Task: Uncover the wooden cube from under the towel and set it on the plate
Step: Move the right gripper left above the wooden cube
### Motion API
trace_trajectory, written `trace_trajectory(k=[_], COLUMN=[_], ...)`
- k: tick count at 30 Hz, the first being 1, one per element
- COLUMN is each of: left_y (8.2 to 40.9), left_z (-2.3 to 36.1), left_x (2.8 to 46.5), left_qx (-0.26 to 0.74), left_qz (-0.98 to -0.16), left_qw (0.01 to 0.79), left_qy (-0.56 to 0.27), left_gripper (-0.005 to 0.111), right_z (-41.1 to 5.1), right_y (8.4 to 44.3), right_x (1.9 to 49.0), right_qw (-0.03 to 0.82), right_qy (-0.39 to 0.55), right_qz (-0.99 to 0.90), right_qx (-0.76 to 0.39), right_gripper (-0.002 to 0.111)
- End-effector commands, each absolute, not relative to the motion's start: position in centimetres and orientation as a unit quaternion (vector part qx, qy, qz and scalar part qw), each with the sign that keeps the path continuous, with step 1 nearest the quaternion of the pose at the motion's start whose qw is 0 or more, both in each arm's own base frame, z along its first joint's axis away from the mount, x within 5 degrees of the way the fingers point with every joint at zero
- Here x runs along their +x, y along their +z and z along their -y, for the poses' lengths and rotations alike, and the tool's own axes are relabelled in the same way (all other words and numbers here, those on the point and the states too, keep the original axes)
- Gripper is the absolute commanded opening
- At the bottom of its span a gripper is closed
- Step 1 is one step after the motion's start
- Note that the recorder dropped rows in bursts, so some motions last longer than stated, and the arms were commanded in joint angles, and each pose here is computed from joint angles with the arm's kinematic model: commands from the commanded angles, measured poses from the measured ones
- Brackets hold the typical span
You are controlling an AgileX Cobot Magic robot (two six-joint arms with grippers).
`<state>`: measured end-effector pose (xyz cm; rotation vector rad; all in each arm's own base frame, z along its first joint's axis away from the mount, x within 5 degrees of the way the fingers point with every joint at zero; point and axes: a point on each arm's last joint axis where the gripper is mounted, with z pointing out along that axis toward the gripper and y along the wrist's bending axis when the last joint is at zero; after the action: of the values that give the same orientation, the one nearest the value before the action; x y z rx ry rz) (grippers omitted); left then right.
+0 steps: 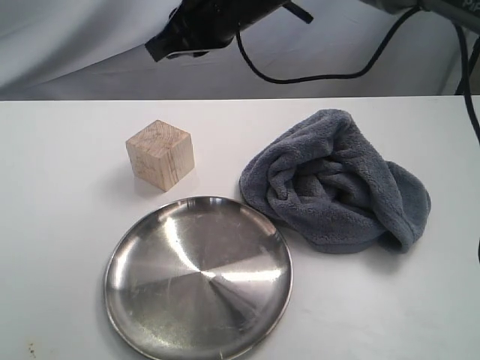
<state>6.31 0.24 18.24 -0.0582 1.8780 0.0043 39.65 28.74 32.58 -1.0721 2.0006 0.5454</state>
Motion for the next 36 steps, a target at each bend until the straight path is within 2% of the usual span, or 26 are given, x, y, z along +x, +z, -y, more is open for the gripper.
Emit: trace_trajectory(k=[1, 6, 8, 10, 13, 16, 28, 36], left_y=[18.2, 18.2, 18.2, 18.2, 18.2, 18.2, 18.2, 18.2], left_z=[-0.2, -0.2, -0.2, -0.2, -0.2, -0.2, -0.2, -0.2], left_x=[6.3, 6.3, 6.3, 6.3, 6.3, 6.3, 6.3, 6.3], left_qx=[-0.024, -0.024, -0.024, -0.024, -0.024, -0.024, -0.024, -0.024], left_qz=[-0.804, -0.804, -0.804, -0.804, -0.804, -0.804, -0.804, -0.804], left_qw=[0.594, 0.594, 0.594, 0.594, 0.594, 0.594, 0.594, 0.594], left_qy=[0.0, 0.0, 0.0, 0.0, 0.0, 0.0, 0.0, 0.0], left_gripper=[0.001, 0.001, 0.001, 0.001, 0.001, 0.001, 0.001, 0.001], right_z=[-28.8, -28.8, -28.8, -28.8, -29.3, -30.1, -32.8, -33.2], right_y=[32.4, 32.2, 32.1, 31.5, 30.2, 29.1, 29.0, 25.3], right_x=[40.4, 40.4, 40.3, 40.3, 40.3, 40.1, 39.5, 40.6], right_qw=[0.408, 0.405, 0.399, 0.388, 0.367, 0.362, 0.41, 0.387], right_qy=[0.214, 0.211, 0.211, 0.21, 0.202, 0.183, 0.183, 0.148], right_qz=[-0.786, -0.787, -0.788, -0.79, -0.793, -0.788, -0.768, -0.772], right_qx=[-0.412, -0.415, -0.418, -0.425, -0.442, -0.463, -0.456, -0.481], right_gripper=[0.0, 0.0, 0.007, 0.02, 0.057, 0.103, 0.105, 0.105])
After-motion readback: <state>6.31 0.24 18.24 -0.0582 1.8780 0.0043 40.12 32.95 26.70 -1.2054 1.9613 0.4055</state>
